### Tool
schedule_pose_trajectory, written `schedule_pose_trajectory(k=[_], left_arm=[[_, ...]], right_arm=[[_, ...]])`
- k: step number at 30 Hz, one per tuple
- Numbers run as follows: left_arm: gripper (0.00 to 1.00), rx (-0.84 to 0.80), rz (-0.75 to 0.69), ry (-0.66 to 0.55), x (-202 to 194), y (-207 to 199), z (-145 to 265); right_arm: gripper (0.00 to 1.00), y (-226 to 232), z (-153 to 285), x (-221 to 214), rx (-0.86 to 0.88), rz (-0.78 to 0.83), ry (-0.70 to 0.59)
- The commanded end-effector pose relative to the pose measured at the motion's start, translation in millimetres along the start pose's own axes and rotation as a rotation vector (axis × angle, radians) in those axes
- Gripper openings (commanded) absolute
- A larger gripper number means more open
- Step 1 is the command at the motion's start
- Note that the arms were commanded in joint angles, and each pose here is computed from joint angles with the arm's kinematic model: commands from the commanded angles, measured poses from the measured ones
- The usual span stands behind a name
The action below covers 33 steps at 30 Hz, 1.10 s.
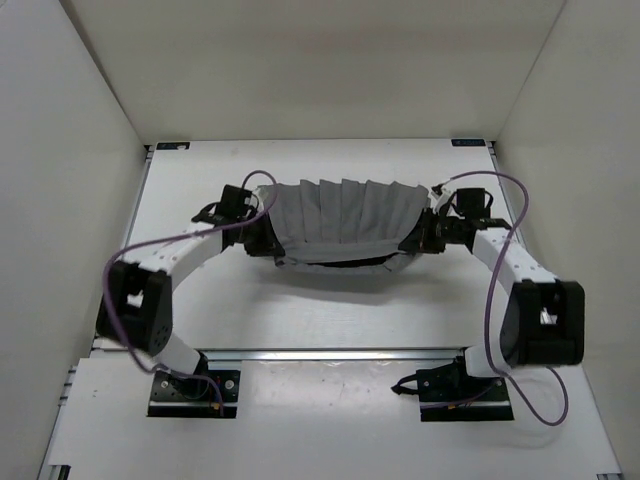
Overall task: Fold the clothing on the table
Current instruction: Fold the skirt
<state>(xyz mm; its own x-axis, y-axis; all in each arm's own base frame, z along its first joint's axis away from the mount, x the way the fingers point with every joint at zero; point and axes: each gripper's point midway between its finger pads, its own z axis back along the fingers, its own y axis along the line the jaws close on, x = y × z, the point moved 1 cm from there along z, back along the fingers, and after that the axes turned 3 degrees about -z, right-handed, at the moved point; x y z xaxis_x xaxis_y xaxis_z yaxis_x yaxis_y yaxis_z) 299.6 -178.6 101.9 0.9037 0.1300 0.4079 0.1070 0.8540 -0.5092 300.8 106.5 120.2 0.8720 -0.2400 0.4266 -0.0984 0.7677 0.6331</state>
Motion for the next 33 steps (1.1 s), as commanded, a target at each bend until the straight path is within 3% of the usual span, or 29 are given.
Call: schedule_pose_trajectory(k=[1, 6, 11, 14, 17, 19, 22, 24, 25, 29, 31, 33], left_arm=[[0.00, 0.252, 0.008, 0.006, 32, 63, -8], [0.00, 0.200, -0.052, -0.146, 116, 29, -6], [0.00, 0.190, -0.101, -0.337, 158, 2, 32], [0.00, 0.171, -0.076, -0.311, 133, 10, 33], [0.00, 0.207, -0.078, -0.156, 67, 26, 29], [0.00, 0.246, -0.148, -0.098, 30, 13, 37], [0.00, 0.291, -0.243, -0.193, 6, -14, 74], [0.00, 0.238, -0.187, -0.239, 11, -15, 90], [0.00, 0.252, -0.103, -0.262, 22, 6, 93], [0.00, 0.259, -0.022, -0.244, 57, 36, 81], [0.00, 0.288, -0.053, -0.213, 75, 41, 66], [0.00, 0.308, -0.029, -0.097, 82, 53, 30]], right_arm=[[0.00, -42, 15, 85, -0.197, 0.096, -0.209], [0.00, -15, 36, 173, -0.182, 0.198, -0.367], [0.01, 5, 57, 192, -0.185, 0.270, -0.449], [0.00, -14, 50, 151, -0.211, 0.232, -0.387], [0.00, -30, 43, 80, -0.184, 0.166, -0.262], [0.00, -37, 43, 26, -0.176, 0.138, -0.169], [0.00, -6, 61, -5, -0.204, 0.225, -0.166], [0.00, 8, 62, -9, -0.204, 0.229, -0.181], [0.00, 14, 65, -2, -0.179, 0.229, -0.216], [0.00, -6, 72, 48, -0.131, 0.110, -0.361], [0.00, -24, 59, 69, -0.128, 0.034, -0.346], [0.00, -34, 41, 84, -0.135, 0.026, -0.300]])
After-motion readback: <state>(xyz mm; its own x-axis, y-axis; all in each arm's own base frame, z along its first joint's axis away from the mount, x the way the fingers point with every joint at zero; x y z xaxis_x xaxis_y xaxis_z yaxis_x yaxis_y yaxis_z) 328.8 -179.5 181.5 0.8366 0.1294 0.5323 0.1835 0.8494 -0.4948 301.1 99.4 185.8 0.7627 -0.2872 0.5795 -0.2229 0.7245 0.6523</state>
